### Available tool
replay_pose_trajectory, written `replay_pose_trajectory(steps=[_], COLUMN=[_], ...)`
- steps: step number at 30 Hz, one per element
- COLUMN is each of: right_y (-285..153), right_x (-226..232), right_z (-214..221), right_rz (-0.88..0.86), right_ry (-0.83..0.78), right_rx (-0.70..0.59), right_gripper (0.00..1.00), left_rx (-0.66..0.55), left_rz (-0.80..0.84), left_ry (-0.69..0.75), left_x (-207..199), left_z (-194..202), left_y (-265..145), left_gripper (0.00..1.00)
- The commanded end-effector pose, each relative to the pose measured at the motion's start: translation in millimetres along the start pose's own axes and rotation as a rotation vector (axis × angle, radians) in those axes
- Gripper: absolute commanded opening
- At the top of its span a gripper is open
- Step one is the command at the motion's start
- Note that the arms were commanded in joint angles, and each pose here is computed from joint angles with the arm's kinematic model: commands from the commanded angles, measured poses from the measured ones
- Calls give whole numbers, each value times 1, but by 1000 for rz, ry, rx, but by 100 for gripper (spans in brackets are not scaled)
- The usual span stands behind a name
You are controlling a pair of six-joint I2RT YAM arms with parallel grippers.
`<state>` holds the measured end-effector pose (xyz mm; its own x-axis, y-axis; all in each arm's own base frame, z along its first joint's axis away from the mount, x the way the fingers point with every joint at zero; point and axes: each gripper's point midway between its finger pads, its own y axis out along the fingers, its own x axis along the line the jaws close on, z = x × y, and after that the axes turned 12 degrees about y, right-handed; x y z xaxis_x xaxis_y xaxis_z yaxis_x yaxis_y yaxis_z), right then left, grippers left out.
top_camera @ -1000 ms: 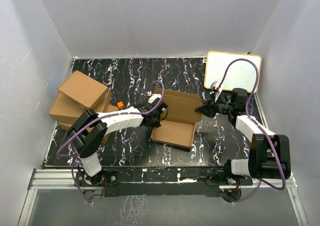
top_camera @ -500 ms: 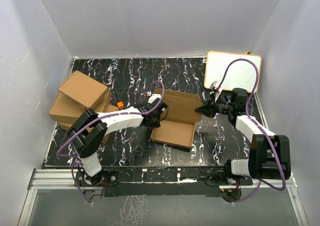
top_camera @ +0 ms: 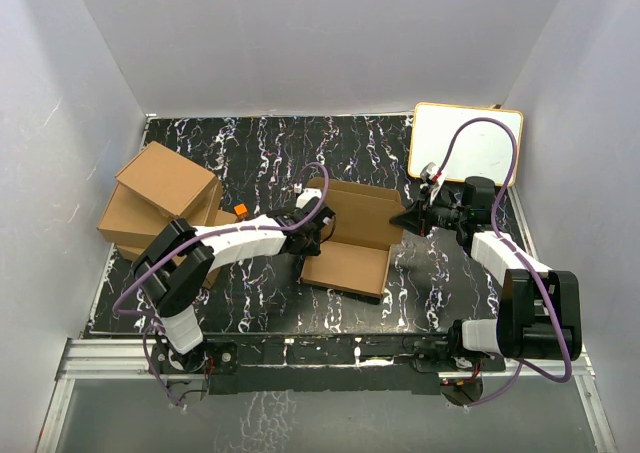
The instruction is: Fold the paper box
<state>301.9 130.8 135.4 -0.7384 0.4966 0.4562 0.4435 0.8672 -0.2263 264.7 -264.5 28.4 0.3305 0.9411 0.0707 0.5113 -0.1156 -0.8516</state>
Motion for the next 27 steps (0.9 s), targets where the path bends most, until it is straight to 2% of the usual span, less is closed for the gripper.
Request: replay_pose_trajectory(steps=[1, 13, 18, 21, 27], right_y=[-1, -1, -2, -2, -2], right_x=[5, 6, 6, 6, 6], right_z=[-22, -22, -24, -23, -23], right_rz=[-16, -17, -16, -16, -15], right_ry=[-127, -130, -136, -135, -134], right_rx=[-48, -49, -52, -51, -51], right_gripper=[8, 8, 8, 8, 8], left_rx=[155, 165, 168, 174, 171], left_rz=[-19, -38, -76, -107, -172], left_ry=[87, 85, 99, 114, 140], left_x=[14, 19, 26, 32, 44], left_z=[50, 61, 61, 62, 56], left_y=[-2, 2, 2, 2, -3], left_gripper=[28, 27, 16, 0, 0])
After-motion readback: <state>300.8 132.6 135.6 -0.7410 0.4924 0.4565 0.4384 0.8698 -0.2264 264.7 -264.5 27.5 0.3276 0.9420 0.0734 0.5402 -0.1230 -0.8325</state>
